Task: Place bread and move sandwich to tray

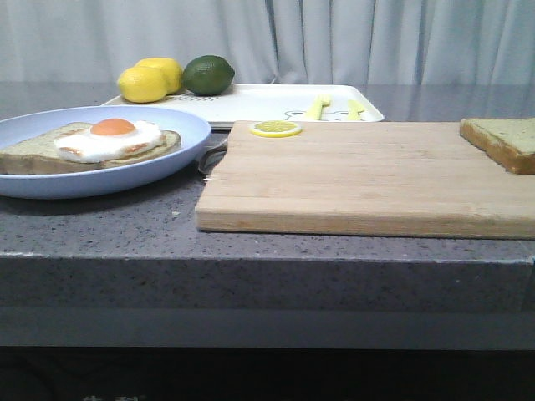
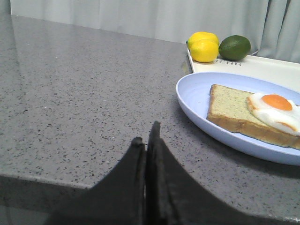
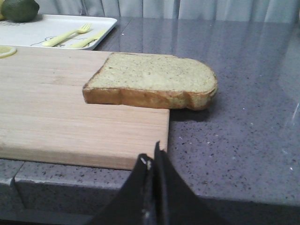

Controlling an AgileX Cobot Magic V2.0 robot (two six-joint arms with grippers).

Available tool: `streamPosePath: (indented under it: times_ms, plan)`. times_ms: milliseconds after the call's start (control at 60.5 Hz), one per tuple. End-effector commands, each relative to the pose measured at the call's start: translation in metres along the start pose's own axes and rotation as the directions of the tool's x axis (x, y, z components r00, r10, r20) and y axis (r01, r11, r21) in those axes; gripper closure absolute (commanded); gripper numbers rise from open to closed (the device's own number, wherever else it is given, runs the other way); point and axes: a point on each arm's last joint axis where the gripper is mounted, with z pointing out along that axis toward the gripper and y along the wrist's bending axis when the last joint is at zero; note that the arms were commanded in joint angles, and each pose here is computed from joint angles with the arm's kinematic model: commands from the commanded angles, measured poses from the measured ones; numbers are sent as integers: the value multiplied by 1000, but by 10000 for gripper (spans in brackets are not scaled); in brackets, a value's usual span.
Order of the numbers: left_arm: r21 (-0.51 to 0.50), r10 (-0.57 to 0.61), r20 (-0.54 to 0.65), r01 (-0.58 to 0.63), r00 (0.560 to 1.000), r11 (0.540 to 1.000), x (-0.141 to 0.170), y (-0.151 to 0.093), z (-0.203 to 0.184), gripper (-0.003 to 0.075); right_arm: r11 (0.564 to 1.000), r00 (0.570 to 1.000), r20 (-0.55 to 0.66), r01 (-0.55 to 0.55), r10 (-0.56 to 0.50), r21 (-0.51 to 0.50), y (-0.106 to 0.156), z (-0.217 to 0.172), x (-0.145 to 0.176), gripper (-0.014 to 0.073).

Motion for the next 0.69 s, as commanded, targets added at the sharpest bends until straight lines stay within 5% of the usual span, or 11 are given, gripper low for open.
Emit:
streamPosePath:
  times_ms: [0,678]
  plan:
    - [14,-16,89,15,996,1000,-4,-1,-1,739,1000,995,99,-7,5,17,-1,-2,-9,671]
    - [14,-16,89,15,996,1000,-4,-1,-1,739,1000,995,99,-7,5,17,-1,-2,-9,671]
